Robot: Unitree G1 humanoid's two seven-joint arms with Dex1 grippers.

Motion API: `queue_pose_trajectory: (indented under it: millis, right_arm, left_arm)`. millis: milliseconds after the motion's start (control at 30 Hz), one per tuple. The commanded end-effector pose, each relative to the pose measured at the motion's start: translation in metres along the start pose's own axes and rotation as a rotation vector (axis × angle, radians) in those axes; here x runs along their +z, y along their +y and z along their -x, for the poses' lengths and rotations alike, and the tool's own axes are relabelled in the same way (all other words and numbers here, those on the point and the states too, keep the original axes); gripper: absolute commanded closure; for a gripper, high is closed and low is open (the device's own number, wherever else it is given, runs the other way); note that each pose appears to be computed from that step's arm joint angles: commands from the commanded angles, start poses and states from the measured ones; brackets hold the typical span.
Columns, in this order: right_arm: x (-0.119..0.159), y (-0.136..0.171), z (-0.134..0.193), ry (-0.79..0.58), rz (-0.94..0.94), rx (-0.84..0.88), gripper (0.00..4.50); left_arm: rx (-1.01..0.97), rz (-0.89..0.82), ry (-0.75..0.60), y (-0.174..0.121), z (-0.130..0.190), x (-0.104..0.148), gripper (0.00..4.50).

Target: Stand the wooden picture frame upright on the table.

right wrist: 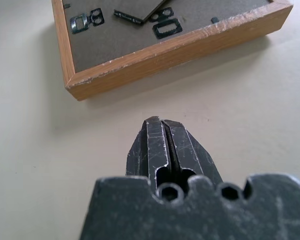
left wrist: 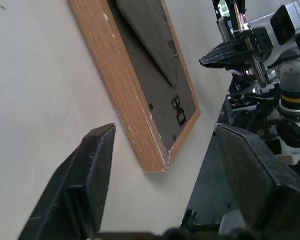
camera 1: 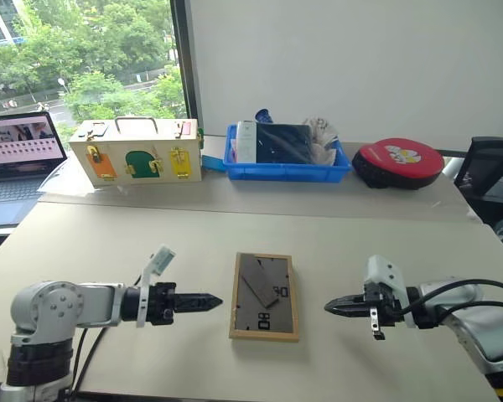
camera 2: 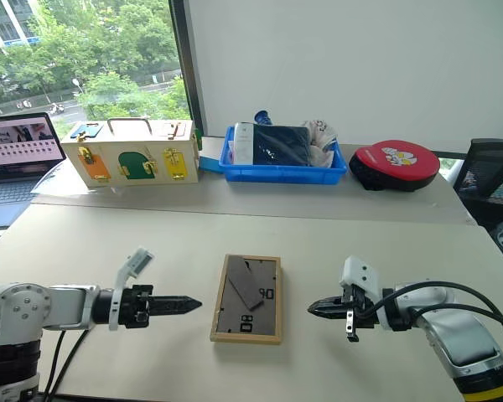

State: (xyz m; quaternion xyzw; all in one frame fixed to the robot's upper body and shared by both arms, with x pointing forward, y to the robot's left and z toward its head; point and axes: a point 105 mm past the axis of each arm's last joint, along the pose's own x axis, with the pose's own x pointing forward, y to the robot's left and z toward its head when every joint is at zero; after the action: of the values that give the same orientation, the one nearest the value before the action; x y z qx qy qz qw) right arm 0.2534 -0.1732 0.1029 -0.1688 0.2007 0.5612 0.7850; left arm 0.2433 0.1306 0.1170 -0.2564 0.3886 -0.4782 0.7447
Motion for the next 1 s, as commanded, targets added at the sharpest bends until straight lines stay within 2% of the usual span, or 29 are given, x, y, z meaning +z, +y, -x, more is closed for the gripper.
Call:
queue_pose_trajectory:
  millis: [33, 233, 533, 700, 833, 1000]
  right_arm:
    - [0.007, 0.0, 0.0, -0.031, 0.034, -0.019, 4.5]
    - [0.018, -0.003, -0.02, -0.092, 0.053, -0.011, 4.5]
    - [0.035, -0.004, -0.042, -0.152, 0.059, 0.012, 4.5]
    - [0.035, -0.002, -0.046, -0.149, 0.059, 0.014, 4.5]
    - [0.036, -0.002, -0.047, -0.163, 0.056, 0.003, 4.5]
    - [0.039, -0.027, -0.016, -0.161, 0.061, -0.097, 4.5]
  left_arm:
    - [-0.016, 0.017, 0.001, -0.005, -0.007, -0.001, 0.03]
    - [0.028, 0.099, 0.018, 0.006, -0.038, -0.009, 0.03]
    - [-0.012, 0.191, -0.025, 0.003, -0.069, -0.001, 0.03]
    - [-0.051, 0.225, -0.083, -0.003, -0.075, 0.009, 0.03]
    - [-0.03, 0.219, -0.076, -0.003, -0.073, 0.007, 0.03]
    - [0.038, 0.215, -0.077, 0.008, -0.048, 0.005, 0.03]
